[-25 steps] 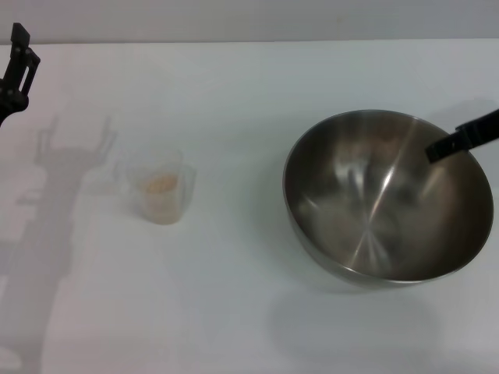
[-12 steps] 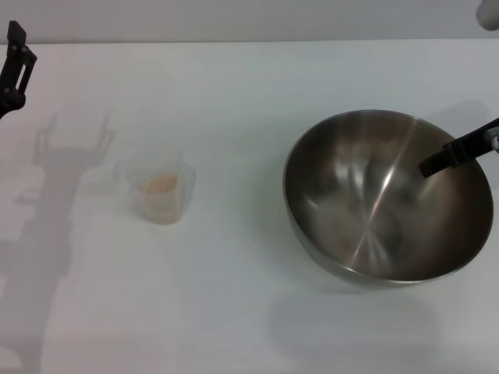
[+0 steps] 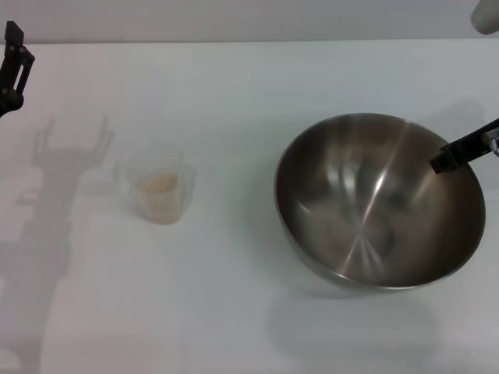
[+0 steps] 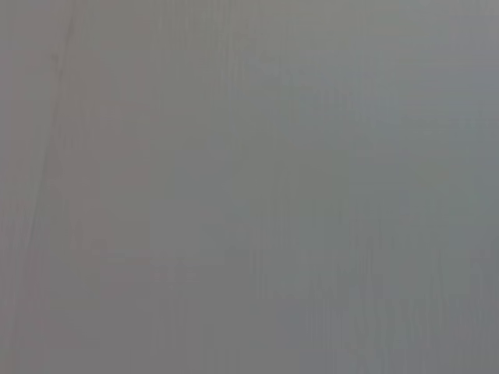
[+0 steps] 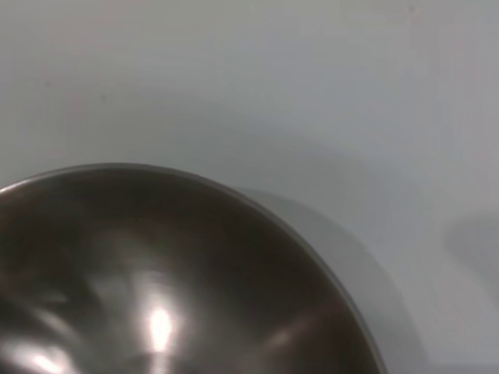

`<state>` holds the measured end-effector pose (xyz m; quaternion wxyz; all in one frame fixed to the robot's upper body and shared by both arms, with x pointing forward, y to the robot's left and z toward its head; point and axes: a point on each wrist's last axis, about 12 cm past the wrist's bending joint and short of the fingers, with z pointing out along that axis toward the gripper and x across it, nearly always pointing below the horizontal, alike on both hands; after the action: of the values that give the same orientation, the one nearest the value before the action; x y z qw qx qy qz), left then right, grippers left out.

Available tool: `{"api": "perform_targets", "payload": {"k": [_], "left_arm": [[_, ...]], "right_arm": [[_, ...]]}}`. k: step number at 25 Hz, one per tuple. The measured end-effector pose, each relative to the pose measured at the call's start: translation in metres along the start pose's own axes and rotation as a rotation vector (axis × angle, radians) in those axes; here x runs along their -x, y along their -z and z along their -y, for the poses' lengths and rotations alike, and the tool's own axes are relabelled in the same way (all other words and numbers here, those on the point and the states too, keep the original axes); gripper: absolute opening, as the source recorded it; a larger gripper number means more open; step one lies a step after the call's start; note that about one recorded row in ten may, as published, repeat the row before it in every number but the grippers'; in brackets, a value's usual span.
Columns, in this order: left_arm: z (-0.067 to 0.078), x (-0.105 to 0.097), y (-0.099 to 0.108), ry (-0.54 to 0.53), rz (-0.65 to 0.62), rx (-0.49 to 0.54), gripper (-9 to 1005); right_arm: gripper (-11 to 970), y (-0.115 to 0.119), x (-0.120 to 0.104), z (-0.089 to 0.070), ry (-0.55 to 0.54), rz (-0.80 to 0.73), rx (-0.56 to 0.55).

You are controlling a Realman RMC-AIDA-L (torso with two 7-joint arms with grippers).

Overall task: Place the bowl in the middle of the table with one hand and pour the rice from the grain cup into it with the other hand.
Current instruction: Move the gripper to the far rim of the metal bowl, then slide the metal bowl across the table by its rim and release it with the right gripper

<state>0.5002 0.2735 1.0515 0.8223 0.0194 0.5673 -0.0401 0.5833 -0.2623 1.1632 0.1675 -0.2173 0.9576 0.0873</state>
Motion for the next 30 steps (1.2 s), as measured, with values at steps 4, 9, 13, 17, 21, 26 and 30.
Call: {"api": "perform_targets", "payload": {"k": [4, 9, 13, 17, 21, 26, 30], "left_arm": [[0.001, 0.0, 0.0, 0.002, 0.003, -0.001, 862], [0.002, 0.001, 0.0, 0.004, 0.009, -0.006, 862], [0.002, 0.001, 0.0, 0.004, 0.01, -0.008, 861], [0.003, 0.001, -0.001, 0.004, 0.009, -0.01, 861], [0.003, 0.001, -0.001, 0.004, 0.009, -0.01, 861], [0.004, 0.001, -0.002, 0.006, 0.011, -0.014, 862], [0.004, 0.001, -0.002, 0.007, 0.012, -0.016, 862]], "right_arm": [[150, 0.0, 0.0, 0.0, 0.001, 0.016, 0.009], [57, 0.006, 0.001, 0.003, -0.011, 0.076, 0.03], [41, 0.015, 0.002, 0.009, -0.031, 0.14, 0.044], [19, 0.03, 0.002, 0.013, -0.024, 0.27, 0.069], [20, 0.036, 0.002, 0.012, -0.01, 0.347, 0.08], [22, 0.031, 0.003, 0.007, 0.002, 0.397, 0.135], [23, 0.014, 0.007, 0.0, 0.007, 0.37, 0.171]]}}
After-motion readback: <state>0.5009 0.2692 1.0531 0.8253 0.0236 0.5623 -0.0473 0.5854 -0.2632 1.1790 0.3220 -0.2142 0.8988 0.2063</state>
